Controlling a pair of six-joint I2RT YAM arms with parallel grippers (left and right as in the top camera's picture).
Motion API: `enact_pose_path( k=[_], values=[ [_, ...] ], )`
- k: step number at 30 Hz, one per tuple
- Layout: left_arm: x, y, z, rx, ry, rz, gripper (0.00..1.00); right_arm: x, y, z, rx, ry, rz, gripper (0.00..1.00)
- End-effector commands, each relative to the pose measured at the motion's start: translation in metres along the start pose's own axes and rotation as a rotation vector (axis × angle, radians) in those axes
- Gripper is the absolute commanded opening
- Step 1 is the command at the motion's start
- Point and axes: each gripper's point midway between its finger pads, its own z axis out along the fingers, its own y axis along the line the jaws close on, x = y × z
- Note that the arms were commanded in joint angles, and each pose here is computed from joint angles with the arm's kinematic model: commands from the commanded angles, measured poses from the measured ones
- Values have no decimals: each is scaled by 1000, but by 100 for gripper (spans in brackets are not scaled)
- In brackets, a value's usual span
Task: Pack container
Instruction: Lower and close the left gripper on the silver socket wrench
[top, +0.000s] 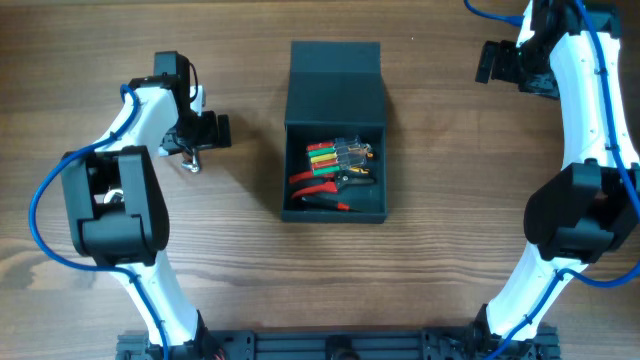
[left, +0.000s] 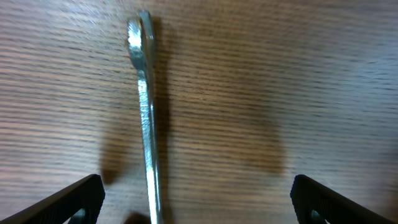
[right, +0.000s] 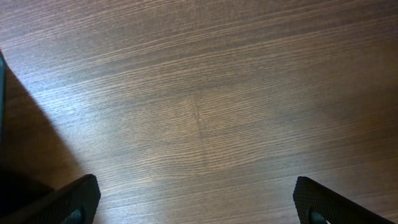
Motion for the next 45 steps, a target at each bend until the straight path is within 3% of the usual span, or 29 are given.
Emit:
enact_pose_path(
  k=[1,8,17,27,30,34,40,45],
  values=[
    [5,8,13,-6,29,-34,100,1,0,3,0,6,-30,100],
    [7,10,18,28,45,-70,100,0,0,3,0,5,-43,100],
    [12,14,18,6,63,-97,91,0,0,3,0,5,-43,100],
    [12,22,18,-44,58,-149,91,1,0,3,0,6,-44,100],
    [13,23,18,-51,62,-151,81,1,0,3,0,6,-44,100],
    [15,21,18,-51,69,-144,76,1,0,3,1,9,-45,100],
    [15,17,18,-47,69,-135,52,1,0,3,0,9,-50,100],
    [15,16,18,-47,70,-134,46,1,0,3,0,10,-68,100]
  ],
)
